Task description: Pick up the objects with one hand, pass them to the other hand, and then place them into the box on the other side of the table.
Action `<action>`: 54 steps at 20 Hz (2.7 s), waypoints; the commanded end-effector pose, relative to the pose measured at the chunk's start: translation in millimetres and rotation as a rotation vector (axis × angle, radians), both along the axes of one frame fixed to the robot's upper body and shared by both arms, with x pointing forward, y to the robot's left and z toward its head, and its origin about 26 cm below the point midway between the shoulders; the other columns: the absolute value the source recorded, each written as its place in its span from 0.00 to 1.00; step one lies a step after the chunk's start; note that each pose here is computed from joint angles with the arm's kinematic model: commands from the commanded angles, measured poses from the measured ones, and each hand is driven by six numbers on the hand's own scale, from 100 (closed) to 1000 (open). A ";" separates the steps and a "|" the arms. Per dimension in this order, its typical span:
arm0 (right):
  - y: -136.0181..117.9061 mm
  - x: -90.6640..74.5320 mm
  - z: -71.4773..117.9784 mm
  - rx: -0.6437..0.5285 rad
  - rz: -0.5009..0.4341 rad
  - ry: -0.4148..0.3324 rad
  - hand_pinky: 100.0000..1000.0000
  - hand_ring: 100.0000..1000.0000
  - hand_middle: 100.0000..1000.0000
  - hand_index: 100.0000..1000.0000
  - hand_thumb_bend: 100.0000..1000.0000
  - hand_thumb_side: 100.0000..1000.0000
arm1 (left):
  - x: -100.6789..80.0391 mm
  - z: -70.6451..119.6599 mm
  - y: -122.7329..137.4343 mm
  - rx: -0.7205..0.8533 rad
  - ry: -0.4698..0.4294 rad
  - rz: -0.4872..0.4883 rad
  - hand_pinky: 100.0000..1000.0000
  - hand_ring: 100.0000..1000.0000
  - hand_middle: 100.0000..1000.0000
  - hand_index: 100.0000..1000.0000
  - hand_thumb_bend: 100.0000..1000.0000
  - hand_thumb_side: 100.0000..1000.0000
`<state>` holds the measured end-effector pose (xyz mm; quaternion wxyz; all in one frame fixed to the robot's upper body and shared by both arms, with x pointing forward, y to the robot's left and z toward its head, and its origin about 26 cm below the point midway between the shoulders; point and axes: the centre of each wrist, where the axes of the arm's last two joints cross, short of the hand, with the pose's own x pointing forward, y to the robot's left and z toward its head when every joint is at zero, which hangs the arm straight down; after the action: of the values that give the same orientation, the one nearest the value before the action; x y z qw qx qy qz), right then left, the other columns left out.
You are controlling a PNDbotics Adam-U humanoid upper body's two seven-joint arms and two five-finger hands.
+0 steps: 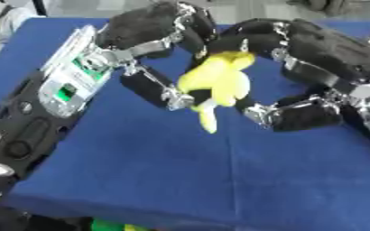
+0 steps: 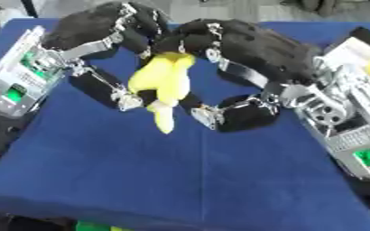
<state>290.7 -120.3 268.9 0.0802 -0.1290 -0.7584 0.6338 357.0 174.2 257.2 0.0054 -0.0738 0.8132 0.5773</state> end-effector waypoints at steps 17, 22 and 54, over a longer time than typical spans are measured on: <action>6.8 -5.7 4.8 0.081 0.003 -0.114 0.78 0.76 0.50 0.54 0.00 0.00 | -7.7 18.4 -10.2 -0.020 -0.014 -0.066 0.64 0.32 0.26 0.29 0.00 0.20; 6.4 -5.6 4.0 0.130 0.001 -0.133 0.76 0.72 0.42 0.42 0.00 0.00 | -8.7 19.6 -11.8 -0.024 -0.004 -0.077 0.65 0.33 0.26 0.29 0.00 0.20; -9.2 11.1 -11.6 0.133 -0.083 -0.115 0.74 0.72 0.42 0.29 0.00 0.00 | -18.9 36.6 -4.8 0.054 -0.124 -0.069 0.64 0.33 0.25 0.32 0.09 0.07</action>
<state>300.6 -123.8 250.3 0.0783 -0.1739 -0.7967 0.5736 341.4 165.0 280.9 0.0571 -0.0642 0.8044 0.5878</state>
